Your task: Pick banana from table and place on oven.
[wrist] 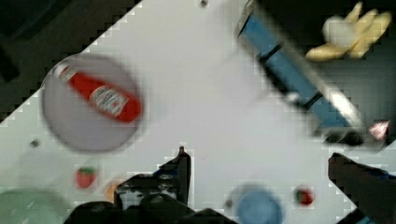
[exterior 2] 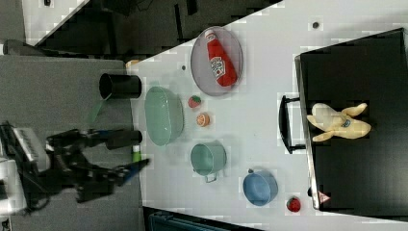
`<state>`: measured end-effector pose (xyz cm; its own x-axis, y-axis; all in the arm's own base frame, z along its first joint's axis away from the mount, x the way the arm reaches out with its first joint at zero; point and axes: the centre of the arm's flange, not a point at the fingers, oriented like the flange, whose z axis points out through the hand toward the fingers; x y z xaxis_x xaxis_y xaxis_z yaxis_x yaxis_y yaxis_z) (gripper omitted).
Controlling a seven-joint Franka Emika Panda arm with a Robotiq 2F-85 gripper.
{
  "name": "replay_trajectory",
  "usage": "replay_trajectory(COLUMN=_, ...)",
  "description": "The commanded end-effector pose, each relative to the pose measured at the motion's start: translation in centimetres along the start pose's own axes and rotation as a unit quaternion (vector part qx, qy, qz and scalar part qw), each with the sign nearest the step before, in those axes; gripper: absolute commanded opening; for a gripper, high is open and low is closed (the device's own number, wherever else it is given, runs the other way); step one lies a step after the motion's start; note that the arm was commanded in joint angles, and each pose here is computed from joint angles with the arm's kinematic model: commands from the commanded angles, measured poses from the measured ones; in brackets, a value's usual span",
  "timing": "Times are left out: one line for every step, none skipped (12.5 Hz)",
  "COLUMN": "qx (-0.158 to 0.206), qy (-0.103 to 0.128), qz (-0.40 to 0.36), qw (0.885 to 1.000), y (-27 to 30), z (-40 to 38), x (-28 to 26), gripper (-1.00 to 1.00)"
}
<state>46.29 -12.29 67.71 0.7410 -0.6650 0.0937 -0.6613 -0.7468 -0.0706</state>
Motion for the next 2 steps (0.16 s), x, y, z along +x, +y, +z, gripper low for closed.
replay_trajectory(qx=-0.054, qy=-0.043, qz=0.135, qw=0.988, y=-4.45, z=4.56, x=-3.35, gripper=1.0)
replay_trajectory(qx=-0.054, qy=-0.041, qz=0.141, qw=0.988, y=-4.73, z=4.31, x=-4.12, gripper=1.0)
